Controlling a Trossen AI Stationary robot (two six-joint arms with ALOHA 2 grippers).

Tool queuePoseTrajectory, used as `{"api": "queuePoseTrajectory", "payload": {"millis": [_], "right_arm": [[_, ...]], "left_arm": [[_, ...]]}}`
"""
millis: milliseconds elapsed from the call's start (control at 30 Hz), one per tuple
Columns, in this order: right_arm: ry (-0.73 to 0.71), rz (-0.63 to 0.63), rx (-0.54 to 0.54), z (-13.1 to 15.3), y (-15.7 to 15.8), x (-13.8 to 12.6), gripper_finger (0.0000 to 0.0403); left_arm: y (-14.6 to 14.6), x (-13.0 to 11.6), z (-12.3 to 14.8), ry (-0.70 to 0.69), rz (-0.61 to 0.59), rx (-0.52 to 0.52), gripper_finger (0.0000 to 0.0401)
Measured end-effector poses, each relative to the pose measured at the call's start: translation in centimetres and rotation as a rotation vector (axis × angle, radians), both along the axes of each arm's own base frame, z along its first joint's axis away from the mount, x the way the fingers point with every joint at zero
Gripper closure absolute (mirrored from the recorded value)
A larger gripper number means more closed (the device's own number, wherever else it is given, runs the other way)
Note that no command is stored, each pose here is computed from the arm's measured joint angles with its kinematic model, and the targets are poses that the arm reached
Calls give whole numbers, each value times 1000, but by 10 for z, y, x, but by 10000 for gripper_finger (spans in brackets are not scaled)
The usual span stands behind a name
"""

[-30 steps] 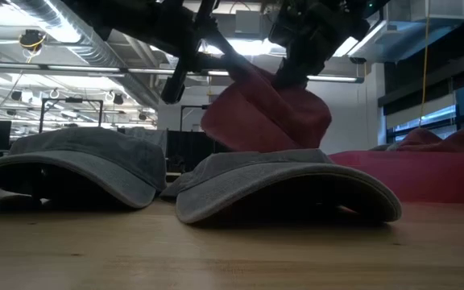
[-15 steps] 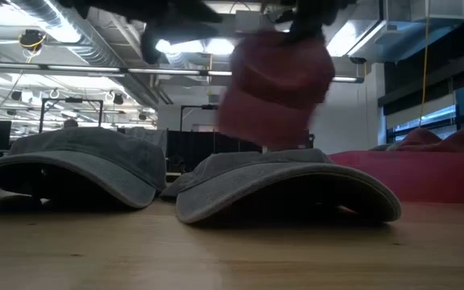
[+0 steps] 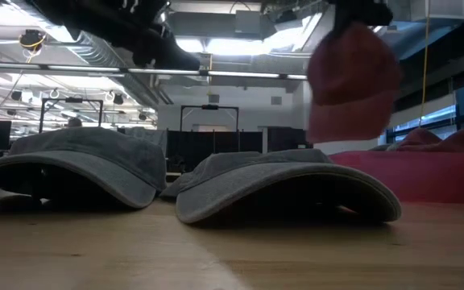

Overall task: Pick & Place hat
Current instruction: Put the red cap into the pink bin

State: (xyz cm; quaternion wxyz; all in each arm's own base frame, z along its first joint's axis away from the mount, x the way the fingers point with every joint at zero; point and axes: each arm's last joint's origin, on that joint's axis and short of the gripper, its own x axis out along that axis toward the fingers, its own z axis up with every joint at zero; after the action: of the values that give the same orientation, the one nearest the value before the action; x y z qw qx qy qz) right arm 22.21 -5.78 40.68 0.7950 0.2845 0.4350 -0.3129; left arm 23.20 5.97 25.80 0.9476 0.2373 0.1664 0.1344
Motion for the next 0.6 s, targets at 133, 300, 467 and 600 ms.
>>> {"api": "queuePoseTrajectory", "payload": {"millis": [133,300,467,600], "right_arm": [[2,-129,59,2,8,-10,375],[-13,-227,90,-3,21,-8,373],[41,-278,-26,-22,35,-4,375],[82,-308,-57,-40,44,-2,375]], "left_arm": [[3,4,-7,27,9,-8,247],[6,10,-15,56,14,-22,246],[7,17,-25,86,2,-33,246],[8,25,-34,101,-31,-50,247]]}}
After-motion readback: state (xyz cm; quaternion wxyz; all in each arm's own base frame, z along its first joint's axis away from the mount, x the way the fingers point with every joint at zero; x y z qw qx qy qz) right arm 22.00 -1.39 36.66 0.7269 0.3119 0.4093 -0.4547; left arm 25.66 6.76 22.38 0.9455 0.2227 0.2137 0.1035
